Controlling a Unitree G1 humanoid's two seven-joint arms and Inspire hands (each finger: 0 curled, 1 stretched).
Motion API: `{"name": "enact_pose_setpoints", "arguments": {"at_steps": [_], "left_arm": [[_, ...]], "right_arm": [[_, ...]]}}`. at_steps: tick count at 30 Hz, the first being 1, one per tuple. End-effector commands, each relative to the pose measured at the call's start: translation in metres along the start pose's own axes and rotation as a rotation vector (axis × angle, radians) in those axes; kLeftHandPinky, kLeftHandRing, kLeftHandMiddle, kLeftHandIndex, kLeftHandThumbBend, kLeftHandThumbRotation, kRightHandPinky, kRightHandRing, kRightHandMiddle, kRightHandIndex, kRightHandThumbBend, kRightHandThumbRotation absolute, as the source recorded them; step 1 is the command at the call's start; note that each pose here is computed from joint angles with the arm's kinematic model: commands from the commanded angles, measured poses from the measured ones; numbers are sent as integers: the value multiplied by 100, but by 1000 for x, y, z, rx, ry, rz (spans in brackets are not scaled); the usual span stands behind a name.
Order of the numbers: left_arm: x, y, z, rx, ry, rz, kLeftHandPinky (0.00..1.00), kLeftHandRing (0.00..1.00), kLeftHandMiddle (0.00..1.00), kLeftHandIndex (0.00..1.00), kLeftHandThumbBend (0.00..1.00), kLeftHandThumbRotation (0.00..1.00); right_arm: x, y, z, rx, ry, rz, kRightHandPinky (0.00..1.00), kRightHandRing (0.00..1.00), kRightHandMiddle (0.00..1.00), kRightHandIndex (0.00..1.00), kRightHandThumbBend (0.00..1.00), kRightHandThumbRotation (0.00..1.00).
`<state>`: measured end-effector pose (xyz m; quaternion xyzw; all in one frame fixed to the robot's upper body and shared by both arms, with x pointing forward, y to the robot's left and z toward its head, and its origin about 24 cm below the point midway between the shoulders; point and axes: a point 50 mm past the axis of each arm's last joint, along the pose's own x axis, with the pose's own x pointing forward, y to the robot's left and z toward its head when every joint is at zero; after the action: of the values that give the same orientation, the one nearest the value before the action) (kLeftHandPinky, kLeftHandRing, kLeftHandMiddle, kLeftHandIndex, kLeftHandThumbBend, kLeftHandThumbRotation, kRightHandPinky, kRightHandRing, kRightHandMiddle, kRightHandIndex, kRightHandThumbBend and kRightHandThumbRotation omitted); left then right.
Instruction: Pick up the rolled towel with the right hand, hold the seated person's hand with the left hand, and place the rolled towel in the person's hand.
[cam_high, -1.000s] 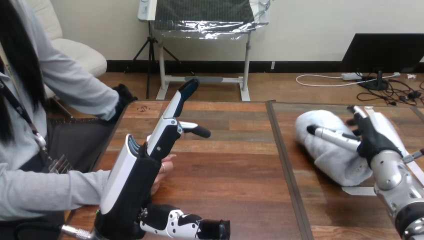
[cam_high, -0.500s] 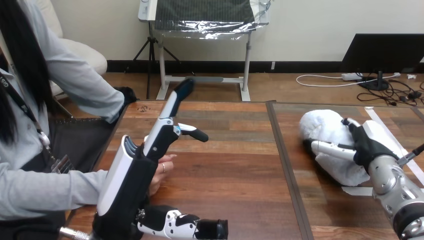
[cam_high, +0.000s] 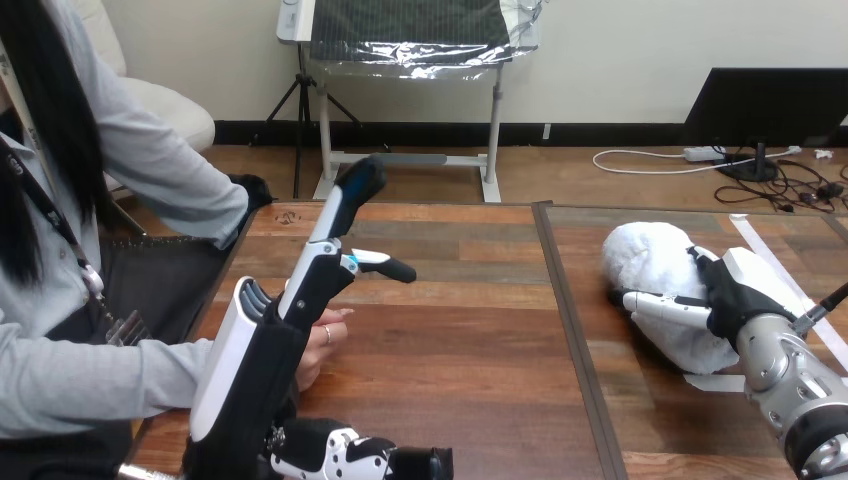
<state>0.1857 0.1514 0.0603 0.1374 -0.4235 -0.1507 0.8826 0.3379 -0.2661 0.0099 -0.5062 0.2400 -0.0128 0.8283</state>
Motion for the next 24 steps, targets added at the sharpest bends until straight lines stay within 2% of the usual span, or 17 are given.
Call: {"name": "enact_pose_setpoints", "arguments": {"at_steps": [1,4,11,24], "left_arm": [[13,3,6,1,-81,16,68,98,100,100,100,60],[13,3,6,8,-87,20,68,98,100,100,100,61],[13,2,6,-9,-92,16,68,98,100,100,100,62],[12,2,7,-32,-92,15,71,100,100,100,100,59]], "right_arm": [[-3,23,5,-44,1,95,84,91,90,93,97,70],[-3,26,4,-22,1,101,84,91,89,93,98,69],[-4,29,4,-63,-3,111,82,90,89,92,99,70],[-4,31,7,-93,-12,106,80,86,87,88,97,61]]}}
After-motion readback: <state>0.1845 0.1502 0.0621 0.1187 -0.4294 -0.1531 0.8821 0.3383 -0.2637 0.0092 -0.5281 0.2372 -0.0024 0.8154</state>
